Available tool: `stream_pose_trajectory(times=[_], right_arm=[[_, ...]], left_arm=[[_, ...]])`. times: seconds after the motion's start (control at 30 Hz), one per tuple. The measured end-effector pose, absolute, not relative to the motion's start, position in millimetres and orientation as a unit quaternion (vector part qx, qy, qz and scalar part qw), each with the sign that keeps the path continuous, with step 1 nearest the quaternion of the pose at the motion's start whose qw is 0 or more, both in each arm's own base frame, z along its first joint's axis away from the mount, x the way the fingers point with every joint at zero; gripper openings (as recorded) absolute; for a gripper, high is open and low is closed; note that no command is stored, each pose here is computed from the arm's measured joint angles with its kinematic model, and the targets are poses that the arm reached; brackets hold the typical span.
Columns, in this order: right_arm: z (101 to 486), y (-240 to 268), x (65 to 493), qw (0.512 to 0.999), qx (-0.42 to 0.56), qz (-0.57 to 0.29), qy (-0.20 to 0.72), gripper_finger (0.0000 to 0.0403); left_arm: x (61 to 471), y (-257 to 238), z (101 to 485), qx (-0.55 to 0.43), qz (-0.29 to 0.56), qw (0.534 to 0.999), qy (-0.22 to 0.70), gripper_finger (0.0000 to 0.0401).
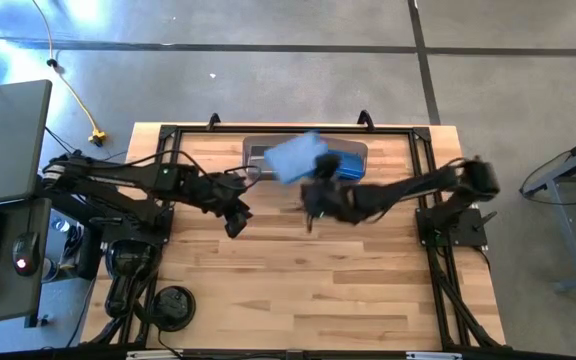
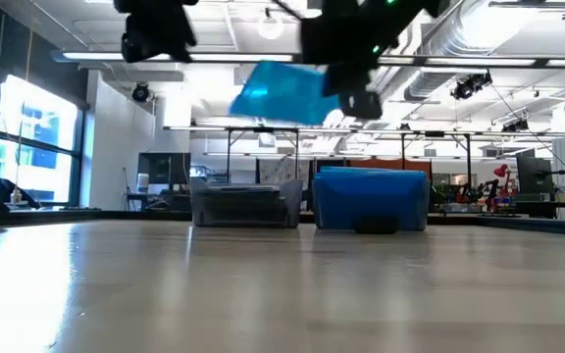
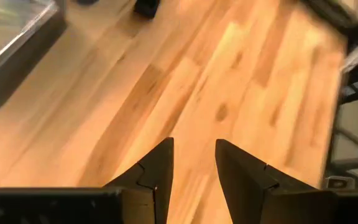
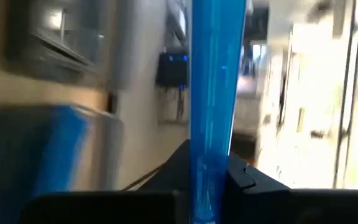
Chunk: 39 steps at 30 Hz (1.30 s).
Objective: Pick & place jewel cases by type
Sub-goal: Put the blue CD case into the right black bin
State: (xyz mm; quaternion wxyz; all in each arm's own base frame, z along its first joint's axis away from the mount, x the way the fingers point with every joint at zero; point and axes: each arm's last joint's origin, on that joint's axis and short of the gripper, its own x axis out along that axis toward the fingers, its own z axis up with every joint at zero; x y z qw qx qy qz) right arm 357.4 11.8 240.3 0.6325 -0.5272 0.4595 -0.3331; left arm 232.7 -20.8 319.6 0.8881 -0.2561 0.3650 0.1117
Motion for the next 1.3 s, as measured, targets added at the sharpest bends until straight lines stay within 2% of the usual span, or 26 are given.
stream_pose_trajectory(times=[0.13,0.27,0.4,0.57,0.67,0.77,0.9,1.1,1.3], right_arm=[[273,-23,317,0.685,-0.422,-0.363,0.470,0.0037],[292,-51,277,0.751,-0.271,-0.352,0.489,0.0043],[298,-66,247,0.760,-0.182,-0.324,0.533,0.0031],[292,-75,241,0.778,-0.114,-0.255,0.563,0.0030],[280,-80,246,0.782,-0.108,-0.241,0.564,0.0046],[260,-84,247,0.759,-0.130,-0.214,0.601,0.0055],[242,-89,245,0.733,-0.141,-0.235,0.622,0.0059],[238,-90,244,0.726,-0.143,-0.242,0.628,0.0077],[238,-89,246,0.737,-0.152,-0.189,0.631,0.0128]], left_arm=[[230,-26,318,-0.240,0.123,0.889,0.370,0.0119],[230,-30,314,-0.229,0.128,0.887,0.379,0.0119],[231,-31,312,-0.225,0.169,0.886,0.368,0.0119],[232,-30,307,-0.192,0.216,0.884,0.368,0.0119],[232,-30,307,-0.190,0.221,0.883,0.368,0.0119],[234,-30,304,-0.187,0.228,0.880,0.372,0.0119],[237,-30,301,-0.188,0.231,0.877,0.377,0.0119],[239,-30,298,-0.182,0.234,0.876,0.381,0.0119],[239,-30,299,-0.184,0.233,0.878,0.377,0.0119]])
